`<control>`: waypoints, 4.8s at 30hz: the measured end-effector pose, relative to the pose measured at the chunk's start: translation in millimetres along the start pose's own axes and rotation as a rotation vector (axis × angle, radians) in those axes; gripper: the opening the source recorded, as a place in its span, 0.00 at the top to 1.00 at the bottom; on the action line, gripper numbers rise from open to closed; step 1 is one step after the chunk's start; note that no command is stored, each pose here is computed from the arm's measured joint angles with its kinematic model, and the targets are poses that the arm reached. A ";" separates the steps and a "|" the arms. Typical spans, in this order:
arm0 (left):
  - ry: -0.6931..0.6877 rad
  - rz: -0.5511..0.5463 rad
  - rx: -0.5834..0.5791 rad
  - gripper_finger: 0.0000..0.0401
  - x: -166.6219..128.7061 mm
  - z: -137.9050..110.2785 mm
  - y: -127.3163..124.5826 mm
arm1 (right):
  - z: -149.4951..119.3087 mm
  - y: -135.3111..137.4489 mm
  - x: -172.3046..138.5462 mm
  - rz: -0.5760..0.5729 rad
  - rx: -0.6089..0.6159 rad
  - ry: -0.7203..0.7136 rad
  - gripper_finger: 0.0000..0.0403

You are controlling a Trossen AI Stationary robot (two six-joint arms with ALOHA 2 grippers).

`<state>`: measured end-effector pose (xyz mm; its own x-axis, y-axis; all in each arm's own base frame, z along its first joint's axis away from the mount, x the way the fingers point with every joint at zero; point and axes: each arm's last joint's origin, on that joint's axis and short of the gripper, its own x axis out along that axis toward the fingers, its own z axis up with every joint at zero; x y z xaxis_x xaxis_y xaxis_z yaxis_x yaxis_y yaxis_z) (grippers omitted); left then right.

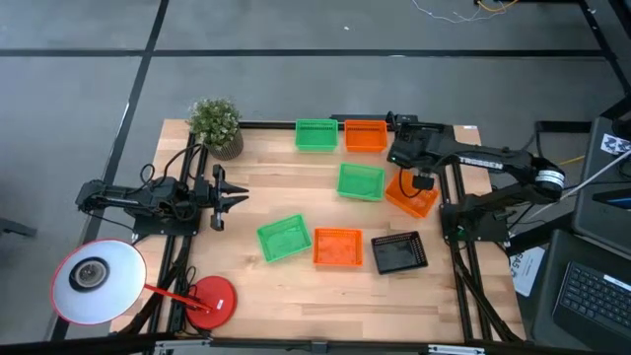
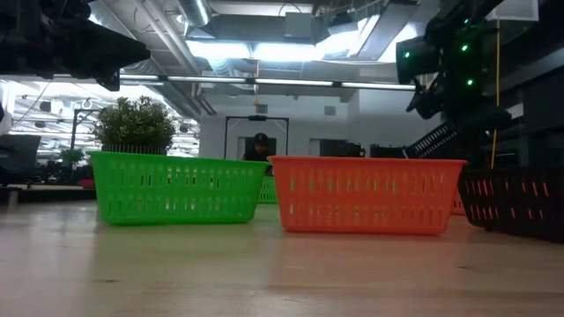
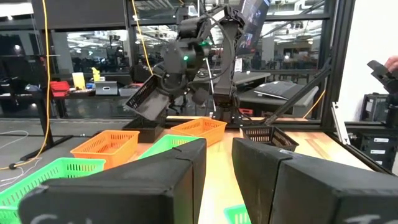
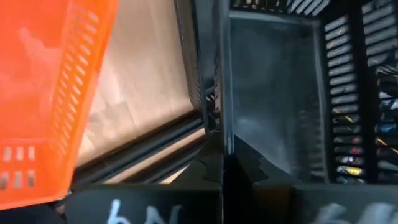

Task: Stack baskets by color
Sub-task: Stack the middle black bin on top of the top black bin, then stack the bottom black bin on top of the top black bins

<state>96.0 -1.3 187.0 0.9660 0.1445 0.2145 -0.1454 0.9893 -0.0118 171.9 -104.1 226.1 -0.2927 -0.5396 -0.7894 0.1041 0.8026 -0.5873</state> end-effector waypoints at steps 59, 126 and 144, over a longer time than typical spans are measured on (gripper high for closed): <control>0.001 -0.001 0.050 0.82 0.0 -0.1 0.0 | 20.3 -41.9 29.9 0.187 0.031 0.067 0.66; 0.007 -0.001 0.052 0.82 0.0 -0.7 0.0 | -14.0 -4.7 -174.7 -0.267 0.247 -0.657 0.99; 0.008 -0.001 0.053 0.82 0.0 -0.8 -0.1 | -1.0 -82.5 -48.9 -0.082 0.310 -0.264 1.00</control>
<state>96.1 -1.4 186.3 0.9677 0.1437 0.2069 -0.1552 0.9870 0.0405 176.7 -143.6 313.4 -0.0629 -0.6778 -0.7325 0.3837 0.6612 -0.6447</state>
